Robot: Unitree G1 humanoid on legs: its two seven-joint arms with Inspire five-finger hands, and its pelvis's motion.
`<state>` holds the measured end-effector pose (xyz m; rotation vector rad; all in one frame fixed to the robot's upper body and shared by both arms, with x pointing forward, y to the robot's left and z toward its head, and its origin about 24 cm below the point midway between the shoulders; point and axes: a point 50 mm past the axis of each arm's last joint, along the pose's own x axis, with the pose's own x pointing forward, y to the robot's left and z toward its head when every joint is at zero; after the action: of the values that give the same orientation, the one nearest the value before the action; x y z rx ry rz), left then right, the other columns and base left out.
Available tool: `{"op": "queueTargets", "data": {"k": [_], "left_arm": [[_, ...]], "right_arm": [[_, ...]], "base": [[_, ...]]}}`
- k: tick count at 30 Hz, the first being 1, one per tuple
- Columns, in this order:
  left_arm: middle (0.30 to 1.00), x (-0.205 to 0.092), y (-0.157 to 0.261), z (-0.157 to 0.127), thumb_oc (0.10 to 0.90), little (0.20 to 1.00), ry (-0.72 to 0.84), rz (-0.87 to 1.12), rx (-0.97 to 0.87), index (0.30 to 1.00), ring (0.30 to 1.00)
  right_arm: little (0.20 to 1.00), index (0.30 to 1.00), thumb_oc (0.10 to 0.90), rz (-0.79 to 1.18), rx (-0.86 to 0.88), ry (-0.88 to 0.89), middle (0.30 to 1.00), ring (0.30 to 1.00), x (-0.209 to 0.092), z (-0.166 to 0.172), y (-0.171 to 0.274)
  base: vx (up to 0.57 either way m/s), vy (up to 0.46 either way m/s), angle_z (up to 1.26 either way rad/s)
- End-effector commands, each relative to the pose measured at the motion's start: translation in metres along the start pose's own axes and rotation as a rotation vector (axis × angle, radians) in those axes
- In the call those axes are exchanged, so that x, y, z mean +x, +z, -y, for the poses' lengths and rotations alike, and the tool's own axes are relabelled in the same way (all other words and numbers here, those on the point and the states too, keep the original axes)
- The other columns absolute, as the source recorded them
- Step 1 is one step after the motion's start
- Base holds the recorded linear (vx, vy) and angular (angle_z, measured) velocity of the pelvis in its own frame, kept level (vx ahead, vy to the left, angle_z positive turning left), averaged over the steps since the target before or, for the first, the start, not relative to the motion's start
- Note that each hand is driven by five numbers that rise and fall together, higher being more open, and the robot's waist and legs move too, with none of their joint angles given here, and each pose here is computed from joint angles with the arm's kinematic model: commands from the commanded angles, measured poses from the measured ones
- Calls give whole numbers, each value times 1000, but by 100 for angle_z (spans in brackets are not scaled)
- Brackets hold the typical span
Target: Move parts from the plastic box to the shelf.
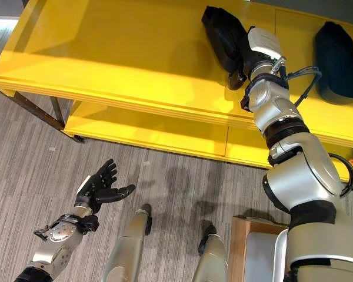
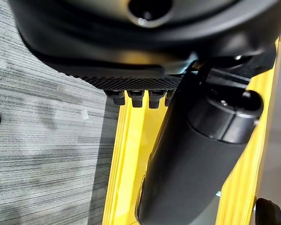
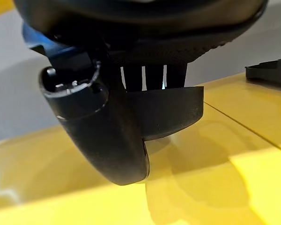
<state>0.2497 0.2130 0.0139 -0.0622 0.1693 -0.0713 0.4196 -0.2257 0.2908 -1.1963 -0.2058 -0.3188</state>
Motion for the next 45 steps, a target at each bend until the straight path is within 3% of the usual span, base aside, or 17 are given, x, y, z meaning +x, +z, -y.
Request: {"op": "queueTargets", "data": {"k": [1, 23, 24, 25, 26, 45], "left_arm": [[1000, 4, 36, 6, 900, 1000, -61, 183, -2, 1000, 1000], [1000, 6, 38, 8, 900, 1000, -62, 185, -6, 1000, 1000], [1000, 6, 38, 7, 900, 1000, -61, 186, -6, 1000, 1000], [1000, 6, 39, 7, 900, 1000, -61, 188, -5, 1000, 1000], [1000, 6, 39, 7, 900, 1000, -62, 188, -4, 1000, 1000], [1000, 6, 44, 0, 900, 1000, -31, 210, -1, 1000, 1000]], "right_arm": [[300, 300, 400, 105, 126, -302, 300, 300, 11, 89, 46], [300, 300, 400, 96, 169, -251, 300, 300, 12, 74, 50], [514, 514, 553, 99, 188, -239, 514, 514, 12, 71, 50], [855, 855, 796, 99, 209, -227, 855, 855, 12, 69, 50], [1000, 1000, 900, 99, 210, -206, 1000, 1000, 12, 67, 51], [1000, 1000, 900, 156, 269, -132, 1000, 1000, 11, 52, 62]], "base": [[8, 8, 14], [1, 1, 1], [0, 0, 0], [0, 0, 0], [0, 0, 0], [0, 0, 0]]}}
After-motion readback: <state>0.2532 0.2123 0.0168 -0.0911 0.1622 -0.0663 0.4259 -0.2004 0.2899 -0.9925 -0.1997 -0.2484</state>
